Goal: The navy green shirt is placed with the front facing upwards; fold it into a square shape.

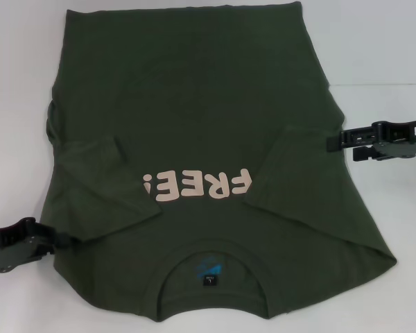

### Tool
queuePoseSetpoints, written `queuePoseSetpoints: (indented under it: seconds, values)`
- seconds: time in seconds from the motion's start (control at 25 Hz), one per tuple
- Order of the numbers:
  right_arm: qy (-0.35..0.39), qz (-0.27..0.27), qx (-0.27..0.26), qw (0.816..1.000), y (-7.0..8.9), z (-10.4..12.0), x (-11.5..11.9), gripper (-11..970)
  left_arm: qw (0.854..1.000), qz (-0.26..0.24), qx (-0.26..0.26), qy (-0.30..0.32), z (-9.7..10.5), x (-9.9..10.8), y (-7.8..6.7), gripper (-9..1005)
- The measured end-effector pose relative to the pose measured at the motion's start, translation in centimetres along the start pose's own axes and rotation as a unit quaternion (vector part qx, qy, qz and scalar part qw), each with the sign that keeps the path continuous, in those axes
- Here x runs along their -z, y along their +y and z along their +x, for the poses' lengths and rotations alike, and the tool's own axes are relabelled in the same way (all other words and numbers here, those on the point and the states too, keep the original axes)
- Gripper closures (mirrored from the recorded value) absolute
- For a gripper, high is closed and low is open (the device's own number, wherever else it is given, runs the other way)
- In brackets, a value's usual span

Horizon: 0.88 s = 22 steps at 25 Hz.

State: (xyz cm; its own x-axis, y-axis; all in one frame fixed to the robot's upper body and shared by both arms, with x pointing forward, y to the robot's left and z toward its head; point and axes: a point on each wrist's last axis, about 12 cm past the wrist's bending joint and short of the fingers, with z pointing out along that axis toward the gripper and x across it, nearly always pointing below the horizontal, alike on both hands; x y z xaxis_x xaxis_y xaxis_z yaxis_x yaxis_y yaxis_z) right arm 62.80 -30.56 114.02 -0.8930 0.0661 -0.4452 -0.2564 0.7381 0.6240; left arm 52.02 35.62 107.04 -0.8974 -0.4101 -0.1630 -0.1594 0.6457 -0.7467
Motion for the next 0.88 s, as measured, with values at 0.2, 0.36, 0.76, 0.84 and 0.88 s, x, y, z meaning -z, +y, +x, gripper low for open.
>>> queuePoseSetpoints:
  seconds: [0.2, 0.36, 0.76, 0.84, 0.88]
  values:
    - [-0.017, -0.002, -0.017, 1.0, -0.7, 0.3, 0.6, 90, 1.0, 0.005, -0.015, -0.002, -0.1, 0.0, -0.2, 917]
    - [-0.011, 0.008, -0.015, 1.0, -1.4, 0.7, 1.4, 91, 1.0, 0.017, -0.025, -0.003, -0.1, 0.0, -0.5, 932]
    - [0.101, 0.033, 0.021, 0.994, -2.1, 2.6, 3.6, 91, 0.999, 0.027, -0.041, -0.009, -0.7, 0.2, -1.0, 954]
    - [0.116, 0.036, 0.031, 0.992, -2.1, 3.1, 3.8, 91, 0.999, 0.026, -0.044, -0.011, -0.8, 0.2, -1.1, 954]
    - [0.12, 0.039, 0.035, 0.991, -2.2, 3.3, 3.9, 91, 0.999, 0.026, -0.045, -0.011, -0.9, 0.1, -1.1, 954]
